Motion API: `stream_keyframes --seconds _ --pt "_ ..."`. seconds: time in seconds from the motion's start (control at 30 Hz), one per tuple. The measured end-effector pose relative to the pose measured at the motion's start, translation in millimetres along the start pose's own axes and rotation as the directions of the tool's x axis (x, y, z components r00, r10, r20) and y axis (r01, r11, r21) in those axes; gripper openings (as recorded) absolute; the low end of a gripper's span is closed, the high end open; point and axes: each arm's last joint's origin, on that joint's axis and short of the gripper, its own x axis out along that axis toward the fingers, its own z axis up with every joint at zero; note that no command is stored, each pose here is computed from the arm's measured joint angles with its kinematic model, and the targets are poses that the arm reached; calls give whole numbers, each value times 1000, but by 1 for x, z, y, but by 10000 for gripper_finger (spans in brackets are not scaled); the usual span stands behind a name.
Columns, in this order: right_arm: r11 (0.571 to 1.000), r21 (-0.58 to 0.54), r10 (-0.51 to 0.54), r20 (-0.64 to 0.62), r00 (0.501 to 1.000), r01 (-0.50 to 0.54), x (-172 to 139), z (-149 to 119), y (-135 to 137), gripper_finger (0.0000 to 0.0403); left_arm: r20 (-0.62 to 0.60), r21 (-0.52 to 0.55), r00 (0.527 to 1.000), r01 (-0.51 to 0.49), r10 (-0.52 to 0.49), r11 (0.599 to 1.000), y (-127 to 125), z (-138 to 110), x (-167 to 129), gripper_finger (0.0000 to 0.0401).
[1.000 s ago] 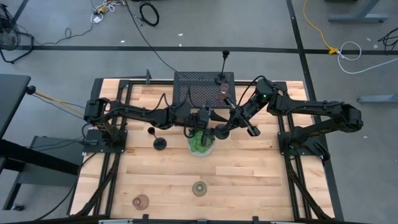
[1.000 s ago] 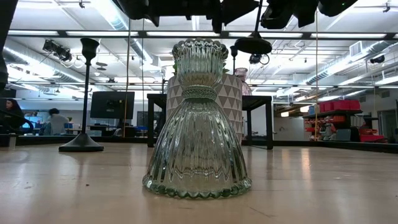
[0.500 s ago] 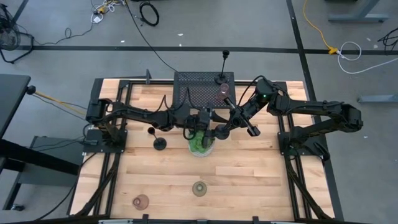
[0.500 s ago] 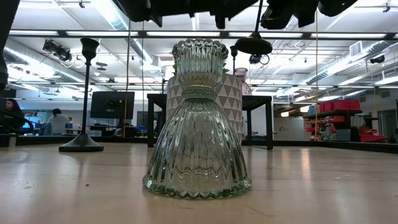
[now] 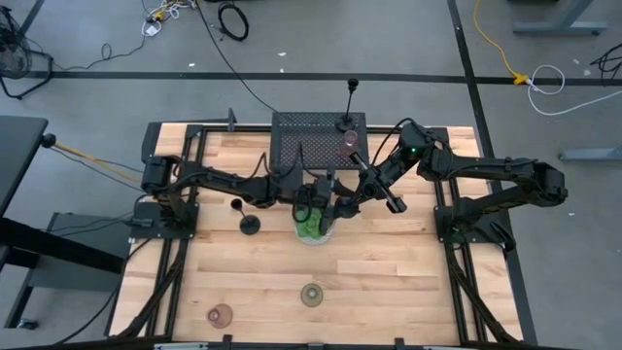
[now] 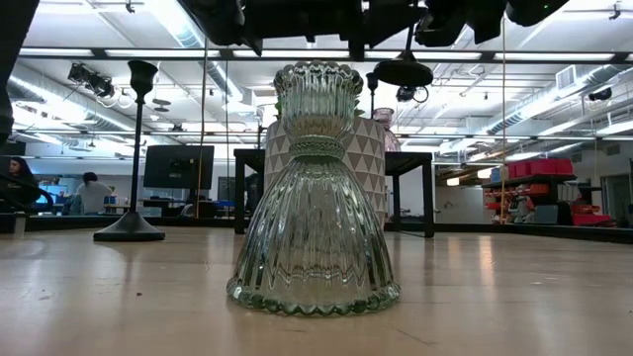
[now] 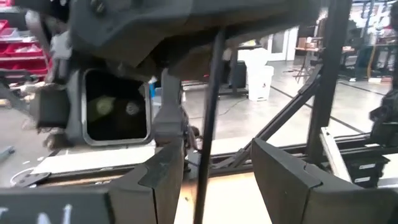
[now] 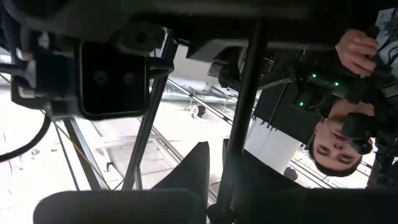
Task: Pick & Place candle stick holders
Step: Put the bottom black candle holder on the shelf
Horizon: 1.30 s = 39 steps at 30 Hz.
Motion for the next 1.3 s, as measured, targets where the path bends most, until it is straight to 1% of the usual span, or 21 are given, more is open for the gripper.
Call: stream_keyframes --seconds 0.1,0.2,0.3,0.43,0.47,0.67,0.9,1.03,1.3 --pt "1000 0 0 0 1000 0 0 0 0 43 14 1 1000 -4 4 1000 0 1 0 185" --pt "1000 0 0 0 1000 0 0 0 0 43 11 1 1000 -5 5 1000 0 1 0 159" --pt "1000 0 0 0 1000 0 0 0 0 43 12 1 1000 -4 4 1000 0 1 0 110" --pt "1000 0 0 0 1000 0 0 0 0 43 13 6 1000 -5 5 1000 0 1 0 25" --pt "1000 1 0 0 1000 0 0 0 0 43 13 6 1000 -4 4 1000 0 1 0 17" --pt "1000 0 0 0 1000 0 0 0 0 43 17 9 1000 -5 5 1000 0 2 0 15" --pt "1000 0 -2 -1 1000 2 0 0 0 43 18 8 1000 8 -8 1000 -8 2 1 15" --pt "1000 0 -2 -1 1000 2 0 0 0 43 17 23 1000 -10 10 1000 -9 2 1 15" --pt "1000 0 -1 -1 1000 1 0 0 0 43 16 25 1000 -14 14 1000 -9 2 1 15"
